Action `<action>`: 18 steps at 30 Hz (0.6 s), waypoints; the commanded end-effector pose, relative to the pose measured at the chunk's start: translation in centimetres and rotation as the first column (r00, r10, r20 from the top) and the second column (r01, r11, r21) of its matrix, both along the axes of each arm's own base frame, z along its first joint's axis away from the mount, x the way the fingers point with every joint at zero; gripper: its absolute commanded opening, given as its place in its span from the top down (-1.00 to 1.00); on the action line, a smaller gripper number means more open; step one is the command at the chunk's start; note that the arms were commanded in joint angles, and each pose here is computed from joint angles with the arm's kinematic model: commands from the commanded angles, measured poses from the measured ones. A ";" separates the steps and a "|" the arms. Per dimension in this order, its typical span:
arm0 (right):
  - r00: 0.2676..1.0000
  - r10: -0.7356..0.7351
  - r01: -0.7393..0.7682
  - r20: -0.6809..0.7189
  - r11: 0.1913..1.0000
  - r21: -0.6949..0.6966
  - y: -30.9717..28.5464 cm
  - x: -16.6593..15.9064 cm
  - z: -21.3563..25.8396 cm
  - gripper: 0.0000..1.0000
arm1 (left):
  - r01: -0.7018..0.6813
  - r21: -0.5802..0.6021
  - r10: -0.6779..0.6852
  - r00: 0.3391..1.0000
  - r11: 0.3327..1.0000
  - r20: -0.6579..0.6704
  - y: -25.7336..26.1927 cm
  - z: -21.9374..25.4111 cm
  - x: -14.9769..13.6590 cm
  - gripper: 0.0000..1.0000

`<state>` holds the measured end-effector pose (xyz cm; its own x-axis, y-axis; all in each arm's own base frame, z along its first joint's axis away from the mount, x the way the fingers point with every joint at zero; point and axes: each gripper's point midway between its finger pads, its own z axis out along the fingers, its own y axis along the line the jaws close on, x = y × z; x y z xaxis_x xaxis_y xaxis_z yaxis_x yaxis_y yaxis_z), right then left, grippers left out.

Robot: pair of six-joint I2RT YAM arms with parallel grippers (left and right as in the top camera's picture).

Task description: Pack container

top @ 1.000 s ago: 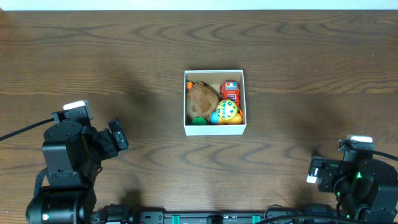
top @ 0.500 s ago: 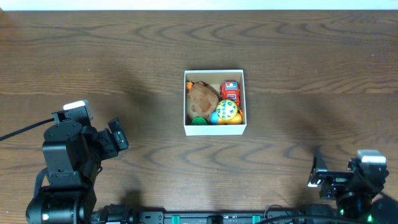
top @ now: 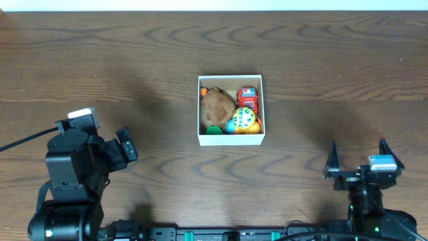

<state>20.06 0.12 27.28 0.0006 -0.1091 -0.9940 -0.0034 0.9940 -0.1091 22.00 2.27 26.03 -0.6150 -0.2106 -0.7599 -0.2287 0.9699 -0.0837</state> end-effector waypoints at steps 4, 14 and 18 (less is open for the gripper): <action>0.994 0.033 -0.019 0.107 0.992 -0.122 0.7 2.0 -0.8 -0.99 | -0.019 -0.002 0.019 1.000 1.000 0.004 0.2 0.1 0.0 -0.96; 0.974 0.081 -0.055 0.212 0.990 -0.128 1.7 4.0 -4.6 -0.98 | -0.019 -0.002 0.019 1.000 1.000 0.004 0.2 0.1 0.0 -0.96; 0.981 0.096 -0.075 0.169 0.989 -0.131 1.9 4.2 -5.6 -0.99 | -0.019 -0.002 0.019 1.000 1.000 0.004 0.2 0.1 0.0 -0.96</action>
